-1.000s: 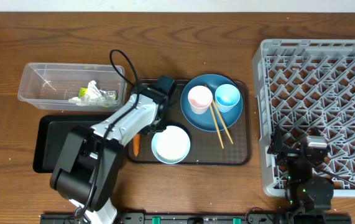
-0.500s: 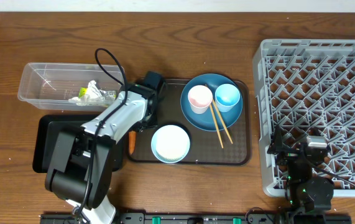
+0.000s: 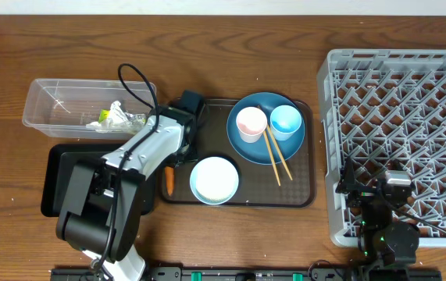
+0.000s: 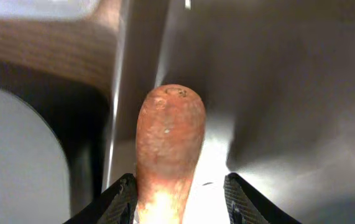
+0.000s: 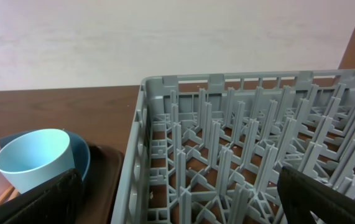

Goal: Sort waste into correct bins and load items into the dishwasher rack
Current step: 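Carry the carrot left and place it on the black tray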

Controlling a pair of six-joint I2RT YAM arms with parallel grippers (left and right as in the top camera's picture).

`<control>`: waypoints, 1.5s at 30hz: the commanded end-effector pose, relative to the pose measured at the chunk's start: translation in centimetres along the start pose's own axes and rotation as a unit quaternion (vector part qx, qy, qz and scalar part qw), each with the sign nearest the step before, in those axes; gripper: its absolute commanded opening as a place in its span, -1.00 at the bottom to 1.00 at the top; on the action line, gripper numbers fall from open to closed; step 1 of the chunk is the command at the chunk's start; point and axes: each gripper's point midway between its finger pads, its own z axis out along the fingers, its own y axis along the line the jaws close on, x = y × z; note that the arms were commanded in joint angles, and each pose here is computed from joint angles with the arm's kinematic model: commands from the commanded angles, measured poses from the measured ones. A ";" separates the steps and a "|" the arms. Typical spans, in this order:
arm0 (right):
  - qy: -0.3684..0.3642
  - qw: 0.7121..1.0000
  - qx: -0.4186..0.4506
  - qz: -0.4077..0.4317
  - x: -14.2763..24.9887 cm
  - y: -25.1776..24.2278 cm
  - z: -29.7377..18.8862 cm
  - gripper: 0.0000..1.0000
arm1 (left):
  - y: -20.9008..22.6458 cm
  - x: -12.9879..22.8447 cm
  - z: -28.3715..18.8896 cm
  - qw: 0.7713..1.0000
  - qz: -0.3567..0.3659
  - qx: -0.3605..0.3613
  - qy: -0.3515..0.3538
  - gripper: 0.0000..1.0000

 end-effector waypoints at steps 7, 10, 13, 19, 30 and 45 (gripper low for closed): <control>0.000 1.000 0.000 0.003 0.1 0.0 0.0 0.98 | -0.2 1.4 1.1 1.000 0.001 0.007 0.023 -0.04; 0.000 1.000 0.000 0.003 0.1 0.0 0.0 0.98 | -0.7 1.1 1.1 1.000 -0.001 0.020 0.018 -0.12; 0.000 1.000 0.000 0.003 0.1 0.0 0.0 0.98 | -1.2 0.8 1.0 0.999 -0.003 0.033 0.014 -0.19; 0.000 1.000 0.000 0.003 0.1 0.0 0.0 0.98 | -1.9 0.2 0.9 0.999 -0.019 0.048 0.005 -0.46; 0.000 1.000 0.000 0.003 0.1 0.0 0.0 0.98 | -2.3 -1.7 -2.5 0.995 -0.032 0.079 -0.043 -0.63; 0.000 1.000 0.000 0.003 0.1 0.0 0.0 0.99 | 4.5 -2.2 -14.2 0.970 -0.102 0.073 -0.208 -0.78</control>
